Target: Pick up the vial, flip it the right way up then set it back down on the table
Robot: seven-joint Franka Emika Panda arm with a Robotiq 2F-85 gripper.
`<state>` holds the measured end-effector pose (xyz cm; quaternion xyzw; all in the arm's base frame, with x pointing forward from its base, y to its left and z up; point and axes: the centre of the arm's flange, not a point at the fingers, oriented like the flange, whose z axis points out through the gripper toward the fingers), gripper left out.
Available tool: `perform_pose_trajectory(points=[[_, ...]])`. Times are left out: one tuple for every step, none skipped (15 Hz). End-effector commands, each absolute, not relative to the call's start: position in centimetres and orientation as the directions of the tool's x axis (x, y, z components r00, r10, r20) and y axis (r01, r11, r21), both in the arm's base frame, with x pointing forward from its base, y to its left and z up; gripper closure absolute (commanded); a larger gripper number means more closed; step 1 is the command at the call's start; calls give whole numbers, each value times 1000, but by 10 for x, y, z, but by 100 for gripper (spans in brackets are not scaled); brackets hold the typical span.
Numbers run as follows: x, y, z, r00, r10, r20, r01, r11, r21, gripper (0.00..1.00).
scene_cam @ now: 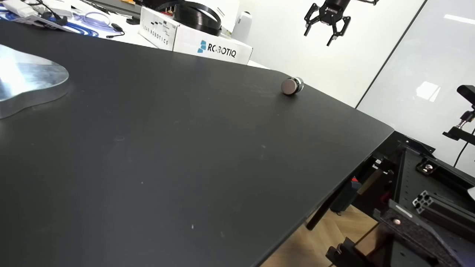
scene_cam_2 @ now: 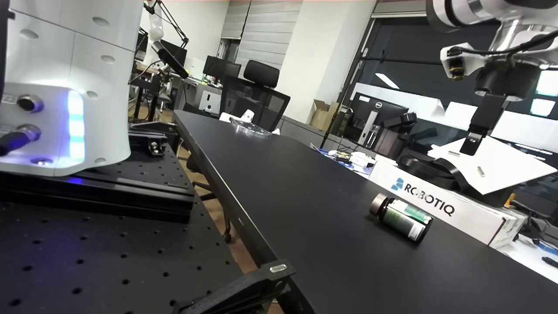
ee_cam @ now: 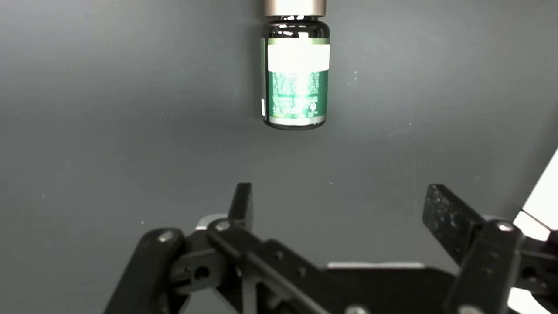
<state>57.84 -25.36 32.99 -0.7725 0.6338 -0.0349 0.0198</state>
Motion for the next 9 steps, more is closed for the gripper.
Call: perform_pose_trajectory(points=[[589, -240, 300, 128, -992, -22, -992, -128, -19, 0], [585, -236, 289, 133, -991, -26, -991, -133, -4, 0], [583, -232, 280, 142, -990, -21, -990, -142, 1, 0], [581, -231, 271, 155, -988, -17, -988, -155, 5, 0], [581, -230, 265, 162, -987, -13, -987, -162, 8, 0], [581, -229, 260, 174, -985, -6, -985, -174, -1, 0], [582, -229, 253, 190, -982, 7, -982, -191, -13, 0], [583, -229, 247, 194, -981, 9, -981, -194, -18, 0], [583, -229, 243, 195, -981, 11, -981, -195, -19, 0]])
